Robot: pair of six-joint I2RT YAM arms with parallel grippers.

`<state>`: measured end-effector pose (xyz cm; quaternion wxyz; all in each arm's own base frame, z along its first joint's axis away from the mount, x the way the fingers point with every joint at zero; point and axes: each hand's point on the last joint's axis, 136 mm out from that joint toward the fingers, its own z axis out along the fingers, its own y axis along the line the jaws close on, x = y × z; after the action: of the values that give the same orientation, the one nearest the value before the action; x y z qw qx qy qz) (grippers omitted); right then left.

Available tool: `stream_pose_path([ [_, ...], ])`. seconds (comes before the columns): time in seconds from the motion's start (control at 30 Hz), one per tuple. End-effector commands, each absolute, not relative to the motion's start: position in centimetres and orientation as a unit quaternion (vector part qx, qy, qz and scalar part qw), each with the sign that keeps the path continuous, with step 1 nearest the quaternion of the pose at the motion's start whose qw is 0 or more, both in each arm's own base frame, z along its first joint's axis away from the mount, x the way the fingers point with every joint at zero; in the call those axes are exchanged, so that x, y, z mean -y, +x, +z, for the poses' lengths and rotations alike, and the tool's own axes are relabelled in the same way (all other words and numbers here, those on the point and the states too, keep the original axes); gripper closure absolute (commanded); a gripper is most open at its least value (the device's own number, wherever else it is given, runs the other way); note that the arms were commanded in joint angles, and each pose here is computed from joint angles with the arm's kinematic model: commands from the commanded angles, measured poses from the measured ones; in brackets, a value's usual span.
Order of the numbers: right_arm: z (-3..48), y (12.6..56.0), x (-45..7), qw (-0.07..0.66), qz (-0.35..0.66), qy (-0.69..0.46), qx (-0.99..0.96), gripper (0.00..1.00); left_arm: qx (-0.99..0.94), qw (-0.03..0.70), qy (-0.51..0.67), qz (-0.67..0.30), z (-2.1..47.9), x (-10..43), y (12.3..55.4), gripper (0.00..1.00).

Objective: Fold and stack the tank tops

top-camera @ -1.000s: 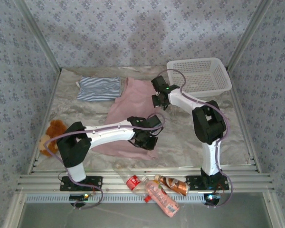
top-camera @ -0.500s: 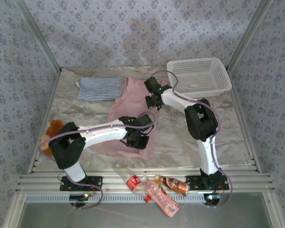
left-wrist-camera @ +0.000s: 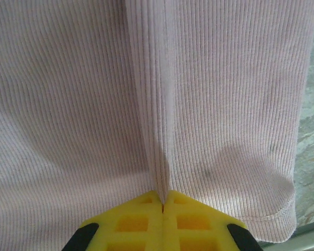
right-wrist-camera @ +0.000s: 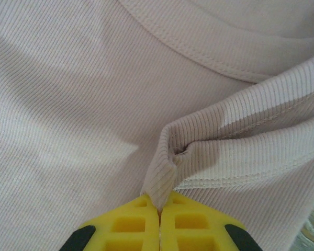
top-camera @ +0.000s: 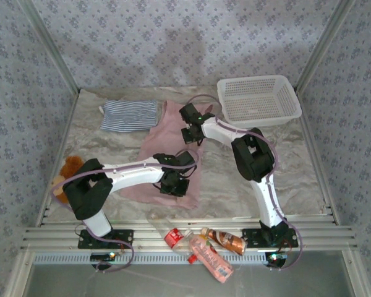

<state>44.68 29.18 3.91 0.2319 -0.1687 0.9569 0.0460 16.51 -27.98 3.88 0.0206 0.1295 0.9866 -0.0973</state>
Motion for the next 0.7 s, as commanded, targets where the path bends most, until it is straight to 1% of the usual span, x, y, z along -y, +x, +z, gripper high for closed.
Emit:
stream_pose_path([
  [0.0,3.3,44.4,-29.9,0.219,0.052,-0.174,-0.959,0.91,-0.99,0.02,0.122,-0.068,3.9,26.4,16.4,0.99],
  [0.23,4.8,44.8,-30.1,0.234,0.06,-0.176,-0.954,0.85,-0.992,0.018,0.117,-0.034,3.6,25.2,16.5,0.95],
  [0.37,5.5,45.5,-30.9,0.249,0.08,-0.177,-0.949,0.85,-0.992,0.017,0.12,-0.028,3.6,25.1,16.6,0.94],
  [0.43,5.5,45.6,-31.3,0.248,0.087,-0.179,-0.948,0.84,-0.992,0.014,0.122,-0.02,3.4,24.9,16.6,0.92],
  [0.5,5.6,45.5,-31.6,0.245,0.093,-0.182,-0.948,0.81,-0.992,0.014,0.122,-0.011,3.7,24.8,16.7,0.88],
  [0.67,8.1,46.0,-30.5,0.259,0.109,-0.172,-0.944,0.7,-0.993,0.027,0.117,0.004,4.7,24.4,17.2,0.75],
])
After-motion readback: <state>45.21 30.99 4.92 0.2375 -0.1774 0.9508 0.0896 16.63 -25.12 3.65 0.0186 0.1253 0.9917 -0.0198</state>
